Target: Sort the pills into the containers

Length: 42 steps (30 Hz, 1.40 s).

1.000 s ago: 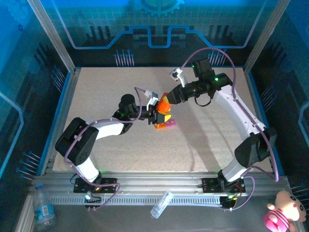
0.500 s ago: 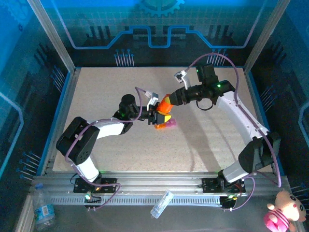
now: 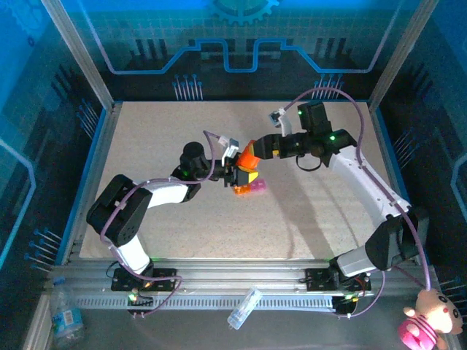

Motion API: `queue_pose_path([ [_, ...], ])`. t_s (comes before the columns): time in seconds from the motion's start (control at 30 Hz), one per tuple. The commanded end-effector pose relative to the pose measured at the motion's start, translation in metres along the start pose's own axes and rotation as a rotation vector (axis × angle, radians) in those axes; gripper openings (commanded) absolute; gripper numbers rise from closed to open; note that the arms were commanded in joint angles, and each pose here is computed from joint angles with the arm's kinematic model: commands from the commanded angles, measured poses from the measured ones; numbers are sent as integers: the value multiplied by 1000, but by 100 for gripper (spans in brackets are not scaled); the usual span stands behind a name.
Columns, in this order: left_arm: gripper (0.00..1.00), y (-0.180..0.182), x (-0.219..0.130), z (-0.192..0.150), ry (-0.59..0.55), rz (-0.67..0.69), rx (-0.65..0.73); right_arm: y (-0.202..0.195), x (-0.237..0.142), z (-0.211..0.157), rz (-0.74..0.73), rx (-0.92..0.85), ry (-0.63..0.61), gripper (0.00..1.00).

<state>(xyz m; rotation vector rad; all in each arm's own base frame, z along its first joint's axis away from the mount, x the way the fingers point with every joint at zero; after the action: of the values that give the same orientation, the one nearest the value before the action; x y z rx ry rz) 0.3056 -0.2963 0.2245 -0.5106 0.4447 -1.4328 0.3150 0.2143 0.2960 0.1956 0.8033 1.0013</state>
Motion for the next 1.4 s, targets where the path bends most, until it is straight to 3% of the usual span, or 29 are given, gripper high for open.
queue_pose_path([
  [0.0,0,-21,-2,28,-59,-47,139,17,-34,19,32,-95,-58,86],
  [0.33,0,-25,-2,27,-47,-64,130,22,-37,17,144,-267,-114,87],
  [0.87,0,-27,-1,31,-50,-76,123,13,-8,16,178,-237,-67,83],
  [1.0,0,-27,0,32,-51,-77,125,13,-4,15,193,-230,-58,76],
  [1.17,0,-26,0,31,-50,-76,121,14,-3,13,203,-219,-55,54],
  [1.37,0,-24,0,32,-62,-69,123,14,4,4,189,-135,-65,48],
])
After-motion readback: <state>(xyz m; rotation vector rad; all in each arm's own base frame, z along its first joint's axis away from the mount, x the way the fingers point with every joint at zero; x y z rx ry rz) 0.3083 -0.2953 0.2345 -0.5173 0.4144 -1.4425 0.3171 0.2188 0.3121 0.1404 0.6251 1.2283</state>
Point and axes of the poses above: each hand's point on the last joint's axis, 136 mm out from that joint toward the fingers, its own x axis out along the fingers, its own y axis along the line the jaws close on, z = x × y, the point moved 3 cm from there along -x, back along the fingers, and after that the axes turned 12 degrees about -x, right-handed, at the moved point
